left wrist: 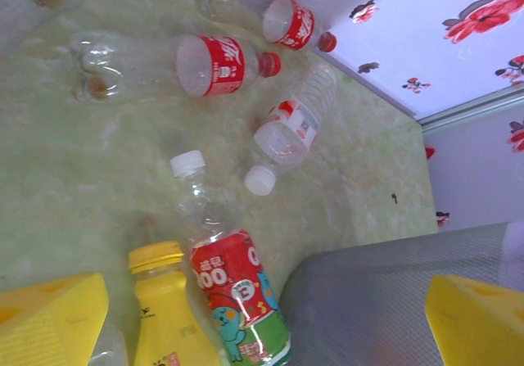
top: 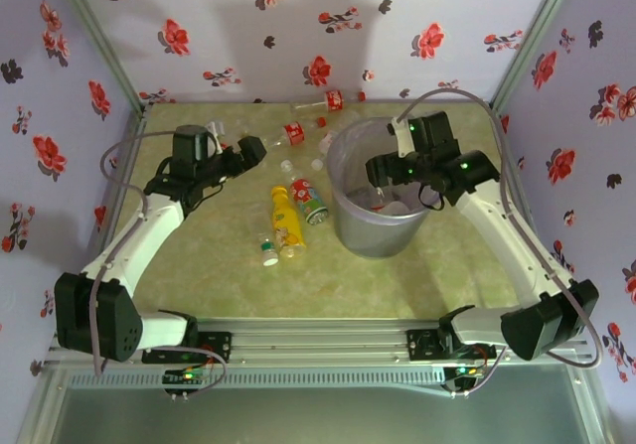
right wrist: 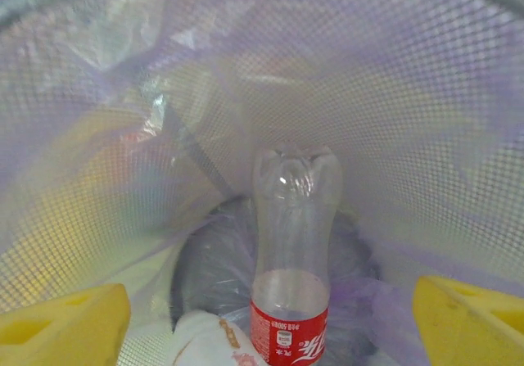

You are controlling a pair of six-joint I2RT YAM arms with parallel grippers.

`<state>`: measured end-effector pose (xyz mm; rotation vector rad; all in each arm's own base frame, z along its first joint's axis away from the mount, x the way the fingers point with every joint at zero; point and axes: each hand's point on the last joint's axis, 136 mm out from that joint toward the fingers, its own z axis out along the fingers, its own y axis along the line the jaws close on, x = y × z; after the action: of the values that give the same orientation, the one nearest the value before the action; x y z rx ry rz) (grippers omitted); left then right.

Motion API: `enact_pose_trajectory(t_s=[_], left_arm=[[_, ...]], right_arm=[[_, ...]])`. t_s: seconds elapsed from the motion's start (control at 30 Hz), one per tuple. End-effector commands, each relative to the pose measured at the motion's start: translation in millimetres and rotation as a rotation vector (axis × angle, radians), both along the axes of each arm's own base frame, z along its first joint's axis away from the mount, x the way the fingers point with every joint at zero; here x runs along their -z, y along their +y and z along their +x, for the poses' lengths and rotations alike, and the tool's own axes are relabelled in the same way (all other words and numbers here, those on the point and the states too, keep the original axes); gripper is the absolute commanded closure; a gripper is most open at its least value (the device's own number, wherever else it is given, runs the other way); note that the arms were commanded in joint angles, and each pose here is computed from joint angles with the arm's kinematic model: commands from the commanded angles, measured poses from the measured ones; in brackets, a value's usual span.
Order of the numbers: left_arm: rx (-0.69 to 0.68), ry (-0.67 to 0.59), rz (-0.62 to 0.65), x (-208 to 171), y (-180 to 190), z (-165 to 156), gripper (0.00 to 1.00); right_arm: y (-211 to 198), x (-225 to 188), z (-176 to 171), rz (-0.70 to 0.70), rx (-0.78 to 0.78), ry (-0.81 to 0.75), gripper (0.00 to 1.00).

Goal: Put the plastic bottles in the bin

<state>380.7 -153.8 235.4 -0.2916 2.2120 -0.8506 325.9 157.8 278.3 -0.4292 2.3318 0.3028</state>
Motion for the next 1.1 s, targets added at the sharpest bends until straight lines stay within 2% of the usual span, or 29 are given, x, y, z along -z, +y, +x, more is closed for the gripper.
enact_pose_trajectory(t_s=[0.0, 0.2, 0.43, 0.6, 0.73, 0.9, 1.07], left_arm=[[0.004, -0.022, 0.085, -4.1, 15.3, 16.0, 0.0], [0.008, 0.007, 0.249, 8.3, 45.3, 55.9, 0.0], [0.012, 0.04, 0.469, 51.0, 75.8, 120.5, 0.0], [0.033, 0.1, 0.533, 92.1, 88.3, 162.8, 0.0], [0.047, 0.142, 0.554, 120.8, 89.4, 180.6, 0.0], [0.064, 0.197, 0.561, 149.2, 89.2, 185.2, 0.0], [0.051, 0.265, 0.581, 172.8, 95.9, 187.5, 0.06]], right_arm=[[-7.2, -23.3, -7.3, 0.016, 0.019, -0.023, 0.05], [-8.9, -42.4, -19.7, 0.078, 0.036, -0.041, 0.01], [-15.3, -46.5, -32.8, 0.097, 0.059, -0.034, 0.01], [-25.0, -41.3, -44.4, 0.083, 0.084, -0.023, 0.01], [-31.5, -38.2, -52.3, 0.065, 0.097, -0.011, 0.01], [-39.5, -37.0, -56.1, 0.044, 0.121, -0.017, 0.01], [-38.9, -34.2, -57.1, 0.055, 0.127, -0.009, 0.01]])
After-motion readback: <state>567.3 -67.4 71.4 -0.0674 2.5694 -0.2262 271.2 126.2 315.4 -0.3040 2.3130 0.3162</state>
